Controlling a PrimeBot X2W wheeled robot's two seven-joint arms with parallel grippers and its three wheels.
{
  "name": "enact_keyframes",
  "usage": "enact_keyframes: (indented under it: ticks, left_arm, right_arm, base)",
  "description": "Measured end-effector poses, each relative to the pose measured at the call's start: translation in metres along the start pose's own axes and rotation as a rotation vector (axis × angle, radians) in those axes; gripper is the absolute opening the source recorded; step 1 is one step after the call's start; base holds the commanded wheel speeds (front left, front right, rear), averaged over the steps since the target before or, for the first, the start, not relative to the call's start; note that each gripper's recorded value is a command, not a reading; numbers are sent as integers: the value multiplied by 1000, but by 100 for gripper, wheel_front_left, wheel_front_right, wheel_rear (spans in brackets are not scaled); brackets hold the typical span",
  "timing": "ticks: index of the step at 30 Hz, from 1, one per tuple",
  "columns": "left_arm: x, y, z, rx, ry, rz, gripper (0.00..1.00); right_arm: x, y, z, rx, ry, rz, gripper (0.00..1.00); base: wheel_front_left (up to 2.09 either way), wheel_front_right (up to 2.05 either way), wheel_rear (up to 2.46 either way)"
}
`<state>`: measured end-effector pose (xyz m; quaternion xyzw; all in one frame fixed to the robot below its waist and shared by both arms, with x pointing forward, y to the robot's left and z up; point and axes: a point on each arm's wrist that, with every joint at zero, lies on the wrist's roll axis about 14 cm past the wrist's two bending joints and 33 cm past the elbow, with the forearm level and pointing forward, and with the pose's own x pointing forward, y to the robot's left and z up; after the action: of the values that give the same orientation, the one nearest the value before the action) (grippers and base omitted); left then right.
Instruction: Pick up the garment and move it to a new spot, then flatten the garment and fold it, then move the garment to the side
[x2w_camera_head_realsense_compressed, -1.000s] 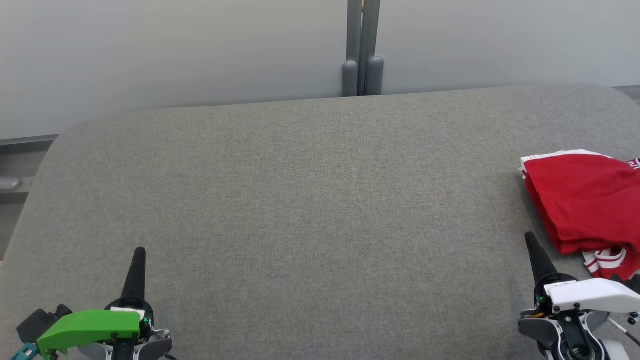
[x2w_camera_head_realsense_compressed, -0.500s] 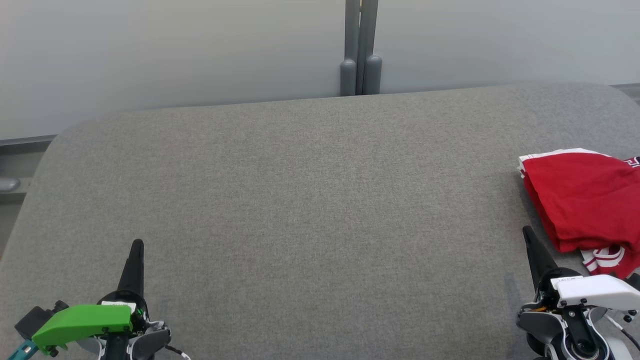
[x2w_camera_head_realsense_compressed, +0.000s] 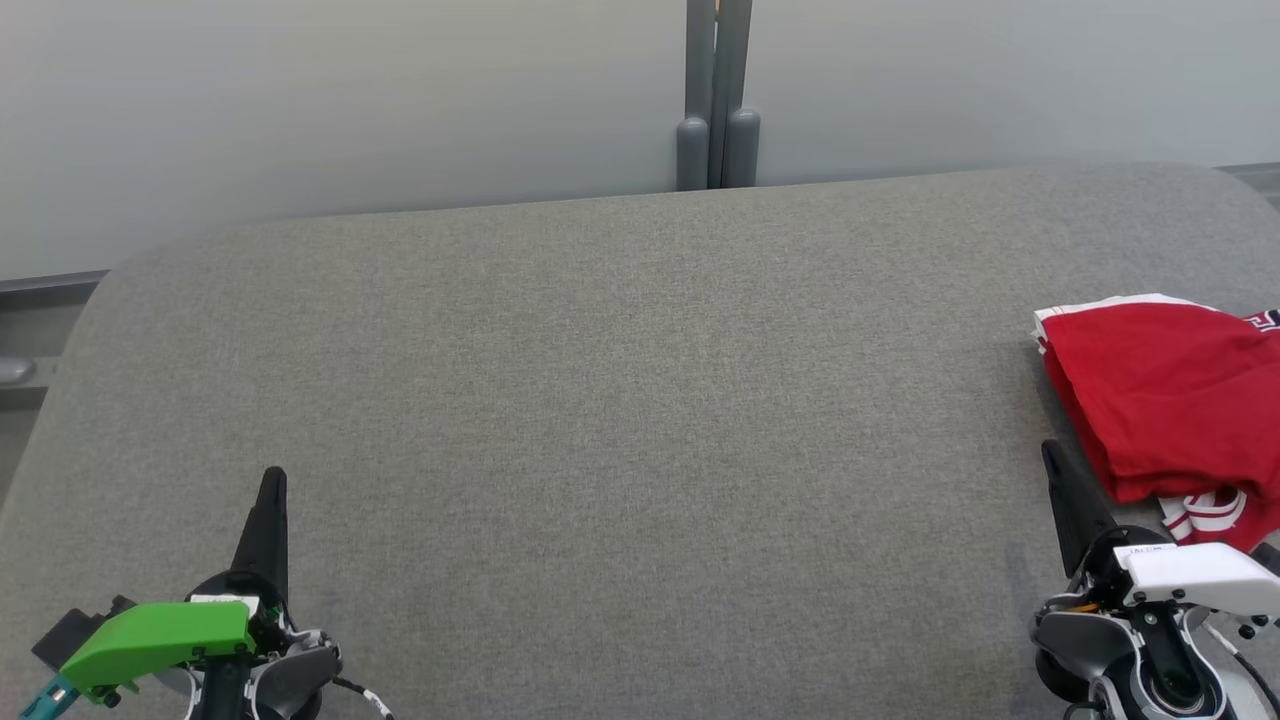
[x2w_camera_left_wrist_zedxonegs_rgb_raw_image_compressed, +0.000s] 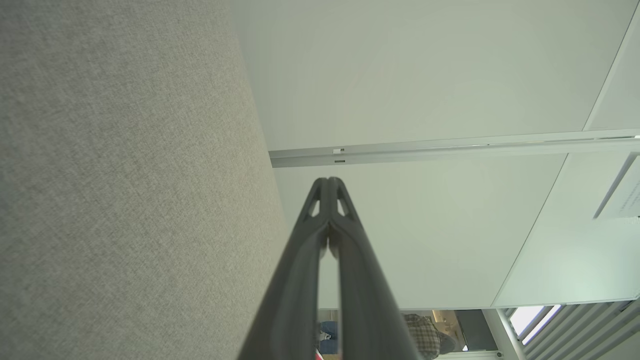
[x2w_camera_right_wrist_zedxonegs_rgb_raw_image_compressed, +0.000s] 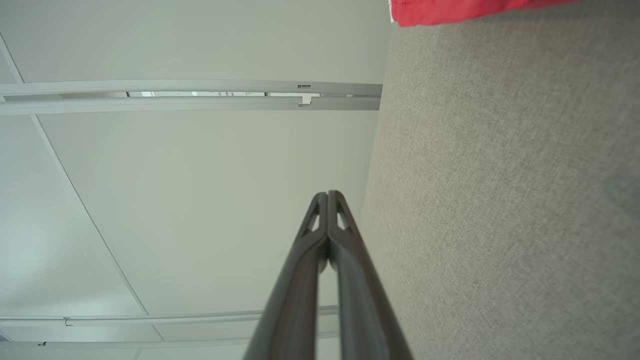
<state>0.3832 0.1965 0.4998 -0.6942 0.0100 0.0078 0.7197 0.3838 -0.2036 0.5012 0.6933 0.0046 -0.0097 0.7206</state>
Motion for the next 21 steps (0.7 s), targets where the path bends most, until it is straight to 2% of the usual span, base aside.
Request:
enact_keyframes:
  ticks: [7, 21]
  left_arm:
    - [3, -4, 0, -38, 1, -14, 0]
    - [3, -4, 0, -39, 0, -15, 0]
  right_arm:
    - [0, 2, 0, 41, 3, 9, 0]
    - [0, 2, 0, 42, 4, 10, 0]
  base:
    - [0, 0, 0]
    - [0, 0, 0]
